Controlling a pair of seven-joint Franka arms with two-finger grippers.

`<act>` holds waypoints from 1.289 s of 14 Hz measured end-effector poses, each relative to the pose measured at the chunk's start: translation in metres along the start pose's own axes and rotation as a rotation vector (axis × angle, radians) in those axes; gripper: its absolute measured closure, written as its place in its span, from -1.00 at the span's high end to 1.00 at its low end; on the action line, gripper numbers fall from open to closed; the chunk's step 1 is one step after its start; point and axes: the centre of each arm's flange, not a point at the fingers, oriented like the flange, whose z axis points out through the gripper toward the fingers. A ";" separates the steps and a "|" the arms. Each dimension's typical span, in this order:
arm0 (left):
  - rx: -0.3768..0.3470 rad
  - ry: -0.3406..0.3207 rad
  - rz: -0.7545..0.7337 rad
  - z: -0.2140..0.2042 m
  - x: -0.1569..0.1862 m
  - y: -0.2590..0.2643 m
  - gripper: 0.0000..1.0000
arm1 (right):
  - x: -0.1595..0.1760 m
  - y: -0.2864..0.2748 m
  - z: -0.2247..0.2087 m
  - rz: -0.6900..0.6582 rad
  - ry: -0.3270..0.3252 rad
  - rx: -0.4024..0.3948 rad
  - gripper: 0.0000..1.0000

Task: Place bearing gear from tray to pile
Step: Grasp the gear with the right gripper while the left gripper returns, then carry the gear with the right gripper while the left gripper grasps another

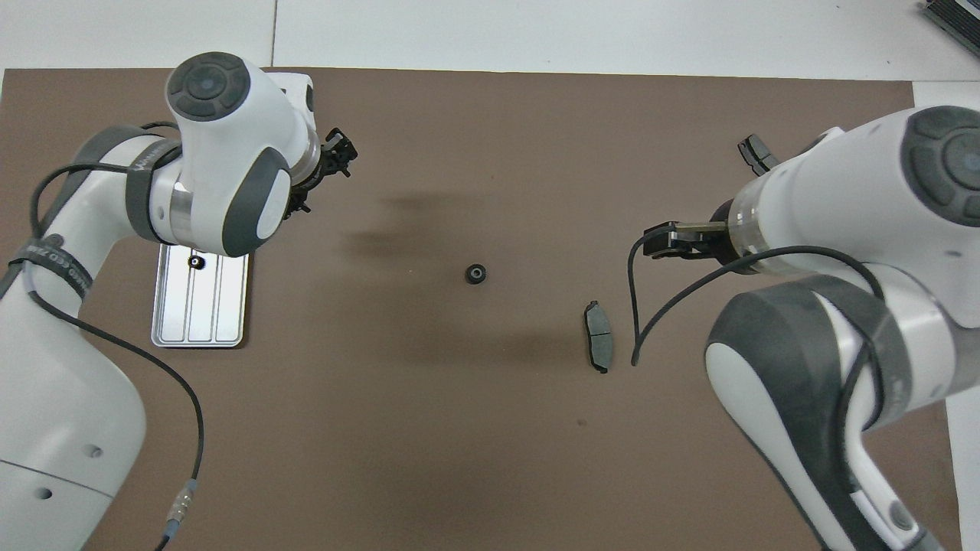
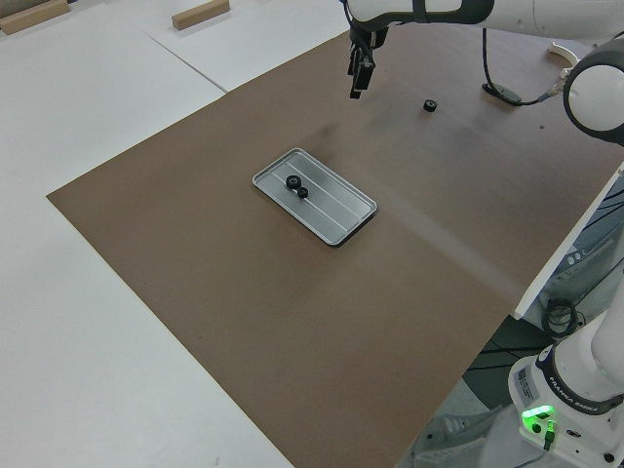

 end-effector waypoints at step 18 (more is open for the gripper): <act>0.030 -0.164 0.789 0.086 0.116 -0.145 0.32 | -0.015 -0.216 0.214 0.051 0.029 -0.011 0.88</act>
